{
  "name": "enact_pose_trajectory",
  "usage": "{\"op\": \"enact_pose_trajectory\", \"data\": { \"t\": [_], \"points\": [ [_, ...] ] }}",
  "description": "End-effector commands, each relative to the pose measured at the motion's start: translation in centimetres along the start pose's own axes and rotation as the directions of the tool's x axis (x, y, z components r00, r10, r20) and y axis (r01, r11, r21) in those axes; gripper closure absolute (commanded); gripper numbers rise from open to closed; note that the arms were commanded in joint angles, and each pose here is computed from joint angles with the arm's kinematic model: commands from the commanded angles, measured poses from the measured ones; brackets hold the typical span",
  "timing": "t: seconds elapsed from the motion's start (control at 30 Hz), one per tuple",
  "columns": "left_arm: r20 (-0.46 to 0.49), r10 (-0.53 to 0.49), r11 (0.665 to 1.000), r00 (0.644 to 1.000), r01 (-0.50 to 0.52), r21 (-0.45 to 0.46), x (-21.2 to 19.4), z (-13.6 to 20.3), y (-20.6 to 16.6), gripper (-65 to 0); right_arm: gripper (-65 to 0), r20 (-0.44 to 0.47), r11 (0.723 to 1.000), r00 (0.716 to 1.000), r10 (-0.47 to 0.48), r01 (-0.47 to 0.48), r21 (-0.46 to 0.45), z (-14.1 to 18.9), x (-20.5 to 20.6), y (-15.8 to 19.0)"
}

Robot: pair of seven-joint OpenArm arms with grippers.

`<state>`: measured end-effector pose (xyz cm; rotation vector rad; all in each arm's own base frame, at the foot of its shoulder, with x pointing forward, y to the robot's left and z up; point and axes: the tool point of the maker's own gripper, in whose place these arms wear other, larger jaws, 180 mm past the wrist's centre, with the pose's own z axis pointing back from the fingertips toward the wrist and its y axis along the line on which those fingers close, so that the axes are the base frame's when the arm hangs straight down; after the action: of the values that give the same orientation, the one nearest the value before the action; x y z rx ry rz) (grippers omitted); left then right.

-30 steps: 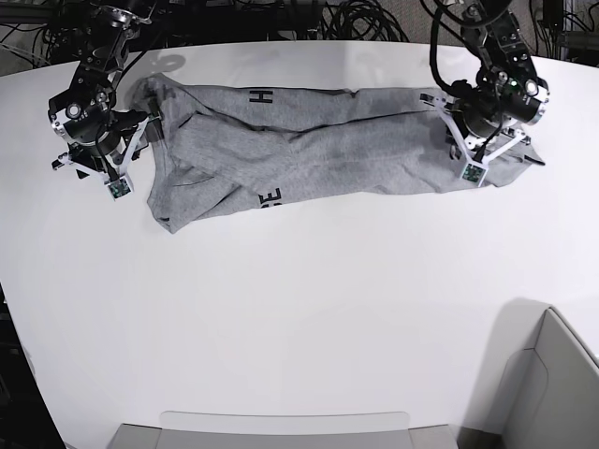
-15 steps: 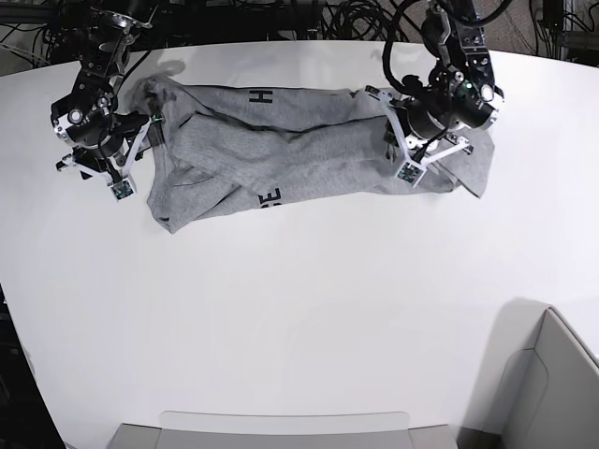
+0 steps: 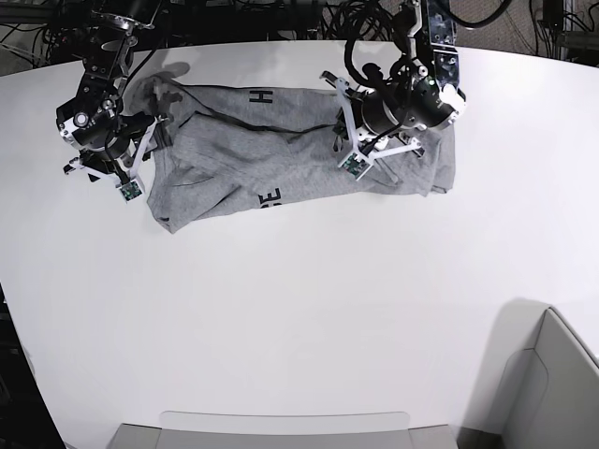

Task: Fold the T-shirt properly
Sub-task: 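Fold the strip end with the left gripper toward the right gripper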

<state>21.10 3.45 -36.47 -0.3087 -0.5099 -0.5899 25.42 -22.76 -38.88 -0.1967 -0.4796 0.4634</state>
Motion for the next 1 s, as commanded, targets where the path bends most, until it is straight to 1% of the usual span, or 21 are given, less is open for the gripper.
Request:
{"op": "enact_pose_trajectory", "data": {
  "t": [0.0, 0.1, 0.23, 0.33, 0.53, 0.67, 0.7, 0.73, 0.83, 0.97],
  "points": [
    [0.057, -0.012, 1.0, 0.998, 0.012, 0.0, 1.3, 0.3, -0.1, 0.0, -31.0, 0.033, 1.0, 0.999, 0.021, -0.021, -0.015, 0.5, 0.9, -0.7],
    [0.078, -0.04, 0.999, 0.996, 0.041, -0.02, 1.9, 0.1, -1.0, 0.0, -31.0, 0.033, 1.0, 0.999, 0.021, -0.021, -0.015, 0.5, 0.9, -0.7],
    [0.075, -0.1, 0.993, 0.992, 0.104, -0.059, 2.2, -0.2, -2.6, 0.0, -31.0, 0.031, 1.0, 0.999, 0.021, -0.02, -0.014, 0.4, 0.9, -0.6],
    [0.072, -0.104, 0.992, 0.992, 0.109, -0.068, 2.2, -0.4, -2.9, 0.0, -31.0, 0.042, 1.0, 0.999, 0.018, -0.017, -0.017, 0.5, 1.4, -0.8],
    [0.023, -0.087, 0.993, 0.996, 0.089, -0.083, 1.0, -1.3, -2.7, 0.0, -31.0, 0.041, 1.0, 0.999, 0.019, -0.018, -0.018, 0.5, 1.3, -0.8],
    [0.023, -0.083, 0.992, 0.996, 0.085, -0.091, 0.9, -1.3, -2.9, -19.1, -31.0, 0.041, 1.0, 0.999, 0.019, -0.018, -0.018, 0.5, 1.3, -0.8],
    [0.025, -0.085, 0.992, 0.996, 0.086, -0.092, 0.9, -1.3, -2.9, -22.9, -31.0, 0.041, 1.0, 0.999, 0.019, -0.018, -0.018, 0.5, 1.3, -0.8],
    [0.03, -0.089, 0.992, 0.996, 0.091, -0.091, 1.1, -1.2, -3.0, -24.0, -31.0, 0.041, 1.0, 0.999, 0.019, -0.018, -0.018, 0.5, 1.3, -0.8],
    [0.057, -0.094, 0.991, 0.994, 0.099, -0.092, 1.5, -0.4, -3.5, -21.5, -31.0, 0.041, 1.0, 0.999, 0.019, -0.018, -0.018, 0.5, 1.3, -0.8],
    [0.084, -0.059, 0.989, 0.995, 0.07, -0.128, 1.4, 0.0, -4.1, -16.4, -31.0, 0.042, 1.0, 0.999, 0.02, -0.019, -0.02, 0.5, 1.4, -0.9]
  ]
}}
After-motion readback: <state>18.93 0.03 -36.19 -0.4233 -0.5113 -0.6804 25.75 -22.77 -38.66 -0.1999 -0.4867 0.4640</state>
